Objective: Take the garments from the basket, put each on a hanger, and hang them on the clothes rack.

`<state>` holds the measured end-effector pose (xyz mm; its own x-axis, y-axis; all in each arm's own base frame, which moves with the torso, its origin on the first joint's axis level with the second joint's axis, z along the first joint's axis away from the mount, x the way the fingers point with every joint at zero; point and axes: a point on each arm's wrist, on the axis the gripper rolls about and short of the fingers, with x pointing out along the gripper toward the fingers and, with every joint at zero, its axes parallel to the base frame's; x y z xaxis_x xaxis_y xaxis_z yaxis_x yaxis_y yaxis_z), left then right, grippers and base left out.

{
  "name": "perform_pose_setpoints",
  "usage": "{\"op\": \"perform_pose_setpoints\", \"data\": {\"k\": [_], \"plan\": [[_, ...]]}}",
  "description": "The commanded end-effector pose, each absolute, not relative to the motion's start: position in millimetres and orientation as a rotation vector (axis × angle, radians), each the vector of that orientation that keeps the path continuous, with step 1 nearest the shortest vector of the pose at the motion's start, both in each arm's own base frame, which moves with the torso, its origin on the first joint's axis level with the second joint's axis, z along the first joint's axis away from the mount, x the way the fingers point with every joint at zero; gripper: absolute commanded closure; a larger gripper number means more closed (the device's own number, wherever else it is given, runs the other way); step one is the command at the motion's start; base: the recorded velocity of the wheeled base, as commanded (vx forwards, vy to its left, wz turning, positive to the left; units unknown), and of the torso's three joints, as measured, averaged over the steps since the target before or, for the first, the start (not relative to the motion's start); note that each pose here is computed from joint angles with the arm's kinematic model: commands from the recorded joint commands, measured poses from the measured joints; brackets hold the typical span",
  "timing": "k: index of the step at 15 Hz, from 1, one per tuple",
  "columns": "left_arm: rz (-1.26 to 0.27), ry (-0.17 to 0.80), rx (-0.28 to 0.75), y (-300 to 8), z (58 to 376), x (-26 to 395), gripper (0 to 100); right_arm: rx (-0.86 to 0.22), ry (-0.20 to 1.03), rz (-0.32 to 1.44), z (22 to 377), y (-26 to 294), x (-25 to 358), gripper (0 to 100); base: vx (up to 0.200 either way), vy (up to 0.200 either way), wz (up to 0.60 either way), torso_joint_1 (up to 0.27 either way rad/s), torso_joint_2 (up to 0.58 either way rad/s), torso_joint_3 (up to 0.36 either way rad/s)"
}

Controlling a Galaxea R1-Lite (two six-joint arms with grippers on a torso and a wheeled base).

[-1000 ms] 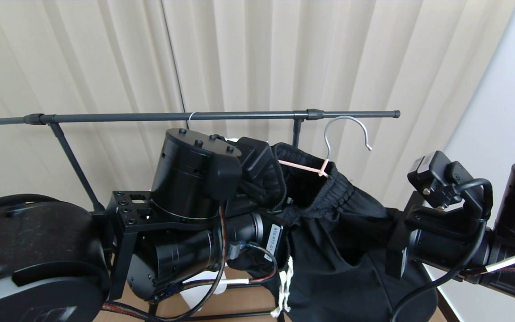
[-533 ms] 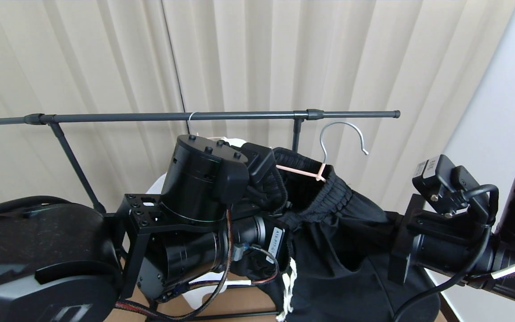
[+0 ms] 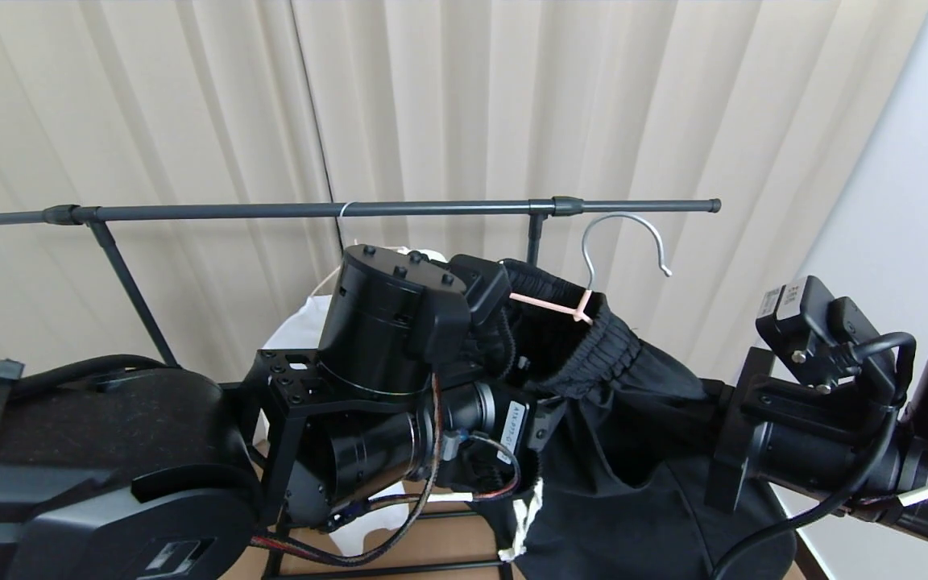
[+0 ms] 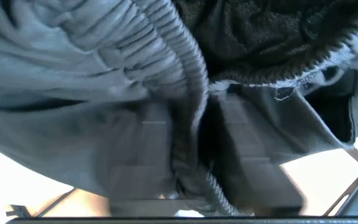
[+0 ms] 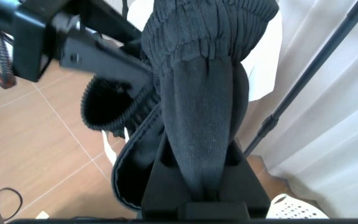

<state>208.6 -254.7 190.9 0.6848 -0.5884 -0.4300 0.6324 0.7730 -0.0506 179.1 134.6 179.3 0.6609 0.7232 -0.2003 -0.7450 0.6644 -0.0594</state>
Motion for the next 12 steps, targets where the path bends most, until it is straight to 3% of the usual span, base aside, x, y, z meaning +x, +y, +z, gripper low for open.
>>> {"op": "perform_pose_setpoints", "data": {"k": [1, 12], "plan": [[-0.684, 0.442, 0.102, -255, 192, 209, 0, -0.141, 0.164, 0.834, 179, 134, 179, 100, 0.0, 0.0, 0.0, 0.0, 0.0, 0.0], [-0.72, 0.398, 0.109, -224, 209, 174, 0, -0.138, 0.172, 0.86, 177, 135, 179, 100, 0.0, 0.0, 0.0, 0.0, 0.0, 0.0]]}}
